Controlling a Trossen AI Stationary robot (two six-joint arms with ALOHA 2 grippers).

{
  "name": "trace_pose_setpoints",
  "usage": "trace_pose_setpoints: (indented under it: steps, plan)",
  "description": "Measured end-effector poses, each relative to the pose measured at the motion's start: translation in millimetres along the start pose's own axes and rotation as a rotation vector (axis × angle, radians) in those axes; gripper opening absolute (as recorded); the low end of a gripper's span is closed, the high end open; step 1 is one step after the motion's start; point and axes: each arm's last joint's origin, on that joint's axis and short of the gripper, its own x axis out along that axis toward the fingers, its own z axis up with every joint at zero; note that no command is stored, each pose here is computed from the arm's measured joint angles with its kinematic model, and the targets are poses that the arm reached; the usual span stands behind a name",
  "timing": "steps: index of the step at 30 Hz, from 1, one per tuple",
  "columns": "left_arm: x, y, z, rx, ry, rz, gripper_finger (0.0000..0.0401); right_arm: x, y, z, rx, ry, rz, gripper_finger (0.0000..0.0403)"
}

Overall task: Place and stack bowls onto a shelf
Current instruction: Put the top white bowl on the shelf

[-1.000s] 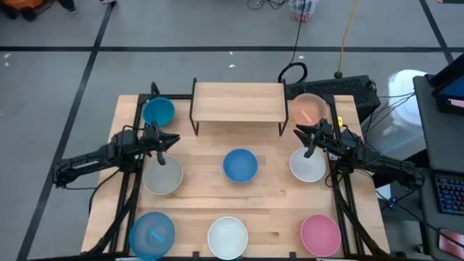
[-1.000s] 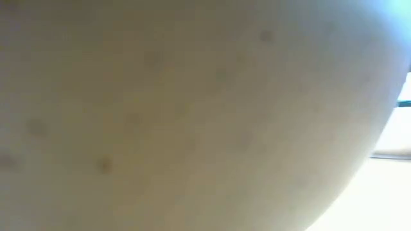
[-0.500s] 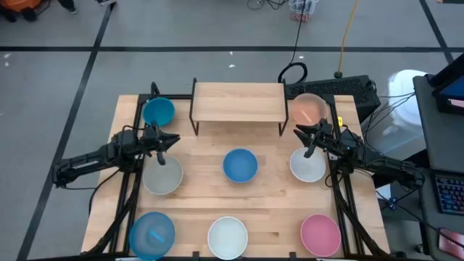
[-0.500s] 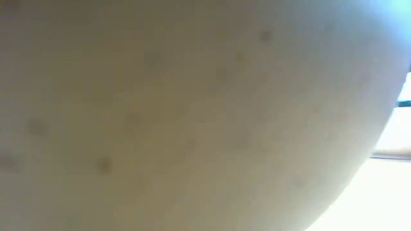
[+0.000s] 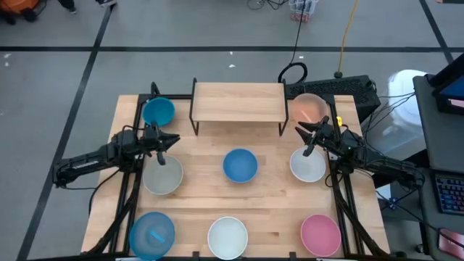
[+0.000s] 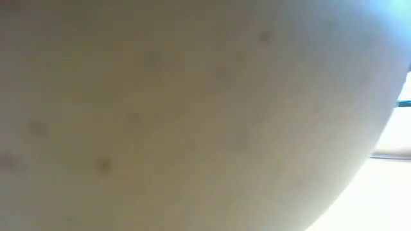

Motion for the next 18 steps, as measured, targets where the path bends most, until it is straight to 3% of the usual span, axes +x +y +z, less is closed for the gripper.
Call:
trace_pose_setpoints:
  steps: [18]
  plan:
    - [0.0,0.0,0.2,0.0,-0.002,0.0,0.0058,-1.6,-1.6,18.0,0.033,-0.171,-0.053,0.0116]
